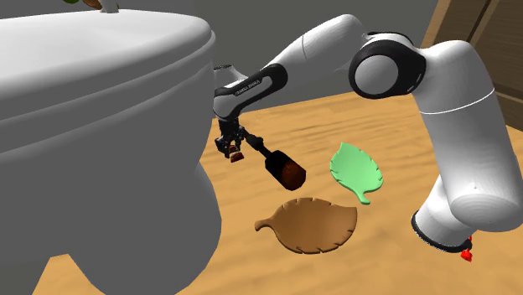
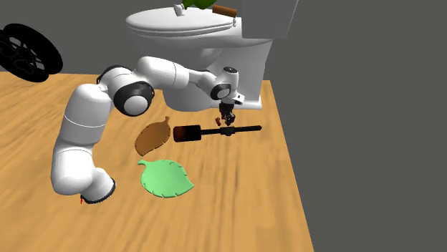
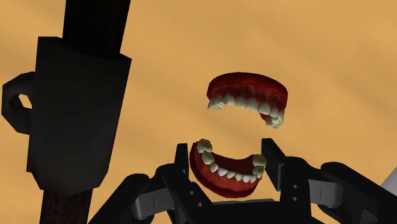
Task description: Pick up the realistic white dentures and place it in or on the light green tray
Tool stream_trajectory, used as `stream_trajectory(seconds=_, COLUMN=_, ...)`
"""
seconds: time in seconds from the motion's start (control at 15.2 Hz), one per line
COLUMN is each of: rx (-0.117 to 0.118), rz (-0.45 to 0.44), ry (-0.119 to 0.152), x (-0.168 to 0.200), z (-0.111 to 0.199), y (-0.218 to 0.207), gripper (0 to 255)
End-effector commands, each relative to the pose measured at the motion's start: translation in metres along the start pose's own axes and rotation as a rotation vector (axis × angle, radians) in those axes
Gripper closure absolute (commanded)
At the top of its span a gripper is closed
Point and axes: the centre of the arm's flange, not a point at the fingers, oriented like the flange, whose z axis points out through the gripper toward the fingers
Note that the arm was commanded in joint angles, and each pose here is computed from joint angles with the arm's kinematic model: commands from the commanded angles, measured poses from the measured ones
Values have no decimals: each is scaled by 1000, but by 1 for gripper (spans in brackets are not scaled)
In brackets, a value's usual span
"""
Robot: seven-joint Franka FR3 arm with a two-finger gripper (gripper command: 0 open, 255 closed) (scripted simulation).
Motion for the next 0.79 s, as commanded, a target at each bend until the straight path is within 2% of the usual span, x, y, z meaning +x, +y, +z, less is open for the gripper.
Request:
stream_trajectory(seconds=0.0, rx=0, rz=-1, ry=-1, x=0, z=-9, y=-1, gripper=255)
stream_trajectory(seconds=0.73, rx=0, rz=-1, ry=-1, x=-1, z=-67, y=-5, gripper=255)
